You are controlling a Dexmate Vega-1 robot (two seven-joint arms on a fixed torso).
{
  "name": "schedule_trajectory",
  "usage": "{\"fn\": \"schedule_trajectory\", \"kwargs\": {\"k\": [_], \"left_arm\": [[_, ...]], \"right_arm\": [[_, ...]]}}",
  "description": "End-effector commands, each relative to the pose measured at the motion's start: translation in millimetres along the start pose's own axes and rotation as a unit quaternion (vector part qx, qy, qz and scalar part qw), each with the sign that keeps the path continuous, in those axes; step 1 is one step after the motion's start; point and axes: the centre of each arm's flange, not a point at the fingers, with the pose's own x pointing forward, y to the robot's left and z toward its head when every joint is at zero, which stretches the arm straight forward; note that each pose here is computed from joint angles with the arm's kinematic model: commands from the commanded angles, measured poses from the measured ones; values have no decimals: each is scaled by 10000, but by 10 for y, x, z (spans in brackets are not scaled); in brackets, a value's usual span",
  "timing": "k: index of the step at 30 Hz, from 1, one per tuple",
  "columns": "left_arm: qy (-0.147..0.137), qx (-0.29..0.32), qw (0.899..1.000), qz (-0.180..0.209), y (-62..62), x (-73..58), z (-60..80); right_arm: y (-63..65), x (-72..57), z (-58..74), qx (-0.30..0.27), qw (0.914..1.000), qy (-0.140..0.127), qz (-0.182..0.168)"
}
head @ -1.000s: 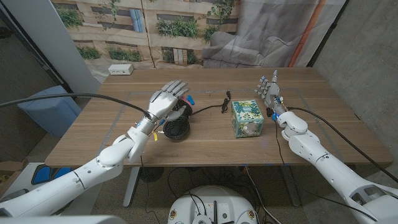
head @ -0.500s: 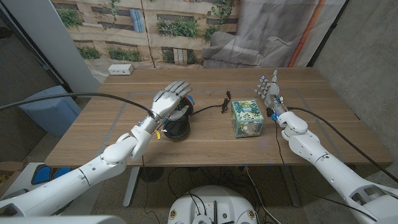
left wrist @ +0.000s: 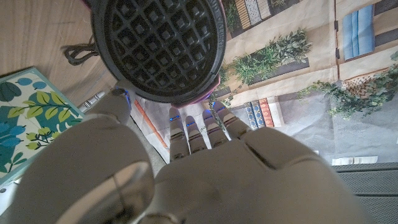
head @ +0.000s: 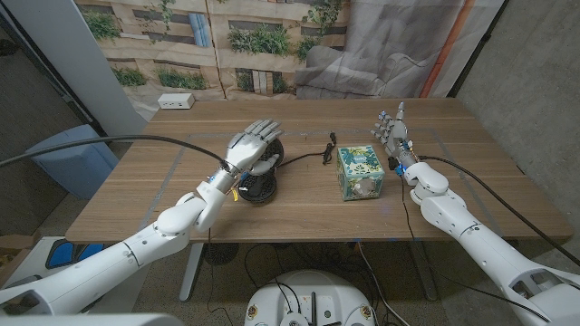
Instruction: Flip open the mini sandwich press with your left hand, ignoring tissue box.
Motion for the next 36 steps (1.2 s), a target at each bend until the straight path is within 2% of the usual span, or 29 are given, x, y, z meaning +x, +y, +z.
{"fn": "schedule_trajectory", "kwargs": {"k": [1, 18, 25, 36], "left_arm": [[107, -119, 9999, -45, -55, 66, 12], [410, -217, 9989, -106, 169, -68, -157], [487, -338, 9982, -69, 301, -130, -223], [748, -656, 9950, -39, 402, -225, -415]], "right_arm": [[0, 0, -1, -1, 10000, 1, 1], [-1, 1, -1, -1, 10000, 0, 1], [-2, 3, -1, -1, 10000, 0, 1], [-1, 2, 0, -1, 10000, 0, 1]]}}
